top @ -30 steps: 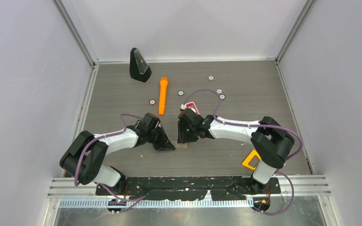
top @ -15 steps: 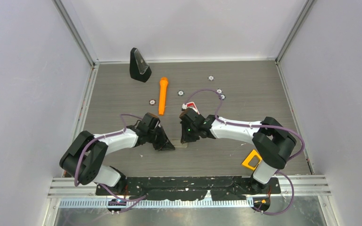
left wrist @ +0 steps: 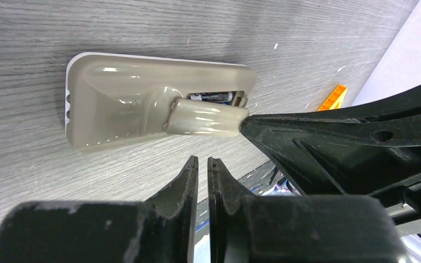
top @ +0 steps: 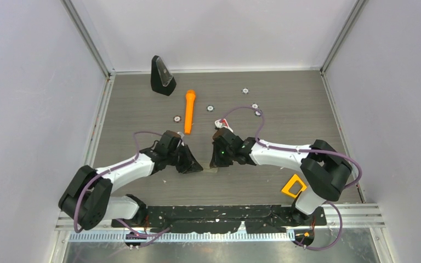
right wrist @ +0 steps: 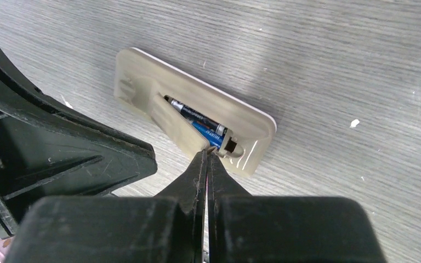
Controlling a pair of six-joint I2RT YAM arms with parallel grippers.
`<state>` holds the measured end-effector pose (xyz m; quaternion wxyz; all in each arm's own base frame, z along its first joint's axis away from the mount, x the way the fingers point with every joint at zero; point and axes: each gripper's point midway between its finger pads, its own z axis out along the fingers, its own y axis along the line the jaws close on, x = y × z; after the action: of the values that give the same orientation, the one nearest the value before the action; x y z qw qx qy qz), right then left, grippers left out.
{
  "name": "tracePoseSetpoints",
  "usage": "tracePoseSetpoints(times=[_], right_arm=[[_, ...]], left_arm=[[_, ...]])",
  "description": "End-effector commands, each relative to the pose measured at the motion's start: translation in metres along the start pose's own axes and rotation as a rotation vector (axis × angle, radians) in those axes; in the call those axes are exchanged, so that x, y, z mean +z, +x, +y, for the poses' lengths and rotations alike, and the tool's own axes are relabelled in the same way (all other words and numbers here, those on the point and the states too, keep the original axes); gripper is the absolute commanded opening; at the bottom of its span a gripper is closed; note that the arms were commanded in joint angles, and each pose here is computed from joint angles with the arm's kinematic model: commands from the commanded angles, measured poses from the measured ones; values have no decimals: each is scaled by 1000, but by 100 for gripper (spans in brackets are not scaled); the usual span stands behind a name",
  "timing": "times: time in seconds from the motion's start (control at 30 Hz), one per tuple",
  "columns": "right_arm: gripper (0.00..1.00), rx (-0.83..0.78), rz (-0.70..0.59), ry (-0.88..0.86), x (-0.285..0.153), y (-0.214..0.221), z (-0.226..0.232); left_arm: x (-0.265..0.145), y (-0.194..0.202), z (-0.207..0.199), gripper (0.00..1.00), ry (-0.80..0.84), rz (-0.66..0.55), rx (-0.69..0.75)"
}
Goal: Load the batteries into the remote control
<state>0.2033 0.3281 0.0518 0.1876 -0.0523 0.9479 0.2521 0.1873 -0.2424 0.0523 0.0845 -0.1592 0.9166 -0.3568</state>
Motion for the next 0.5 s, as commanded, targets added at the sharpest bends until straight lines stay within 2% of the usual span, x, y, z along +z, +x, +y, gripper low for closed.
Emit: tracePoseSetpoints(times=[0.0, 0.23, 0.47], right_arm=[[5, 55, -71, -77, -19, -17, 20], [5, 95, -69, -34, -22, -16, 12], [5, 128, -54, -7, -15, -11, 6]], left_arm=[[-11, -5, 2, 14, -14, -53, 52], [-25, -17, 2, 22, -25, -123, 78], [-27, -27, 0, 25, -8, -142, 58]])
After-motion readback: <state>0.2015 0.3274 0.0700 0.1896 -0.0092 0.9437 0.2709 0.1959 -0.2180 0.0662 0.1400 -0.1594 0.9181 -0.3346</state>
